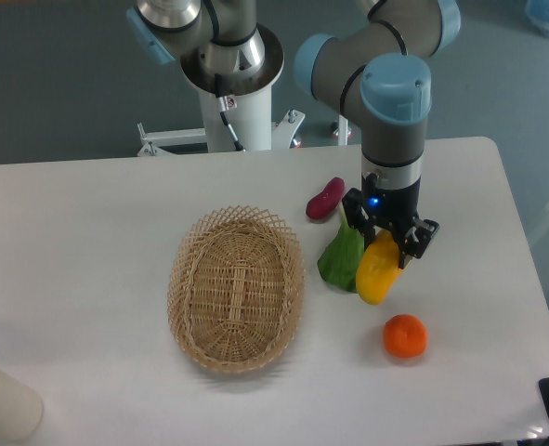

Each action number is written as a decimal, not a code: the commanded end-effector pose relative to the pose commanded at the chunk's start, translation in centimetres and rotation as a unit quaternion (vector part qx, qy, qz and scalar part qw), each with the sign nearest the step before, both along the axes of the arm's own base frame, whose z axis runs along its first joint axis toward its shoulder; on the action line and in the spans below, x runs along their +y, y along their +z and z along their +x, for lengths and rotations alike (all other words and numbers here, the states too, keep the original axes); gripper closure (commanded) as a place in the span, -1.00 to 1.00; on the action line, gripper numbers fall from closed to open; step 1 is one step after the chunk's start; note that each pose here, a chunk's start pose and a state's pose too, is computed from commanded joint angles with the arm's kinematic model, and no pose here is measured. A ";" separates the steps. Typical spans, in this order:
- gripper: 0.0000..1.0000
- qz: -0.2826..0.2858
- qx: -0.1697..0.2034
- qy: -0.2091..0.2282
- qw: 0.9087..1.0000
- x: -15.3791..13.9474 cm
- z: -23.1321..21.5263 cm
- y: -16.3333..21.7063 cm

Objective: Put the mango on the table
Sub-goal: 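Close the gripper on the yellow mango beside the bok choy, then lift the held mango up and move it away from the bok choy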

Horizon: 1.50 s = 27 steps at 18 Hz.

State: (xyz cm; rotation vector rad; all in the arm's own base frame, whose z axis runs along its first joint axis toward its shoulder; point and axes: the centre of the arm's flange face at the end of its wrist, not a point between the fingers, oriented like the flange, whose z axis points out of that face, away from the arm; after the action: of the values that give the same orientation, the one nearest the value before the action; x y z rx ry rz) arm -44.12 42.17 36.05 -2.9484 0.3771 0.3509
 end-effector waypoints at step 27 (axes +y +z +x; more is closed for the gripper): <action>0.05 -0.074 -0.038 -0.124 0.989 -19.2 -7.7 -7.9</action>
State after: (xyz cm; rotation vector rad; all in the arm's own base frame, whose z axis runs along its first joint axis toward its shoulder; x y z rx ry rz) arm -51.78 22.93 28.19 -2.9965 0.7820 0.1842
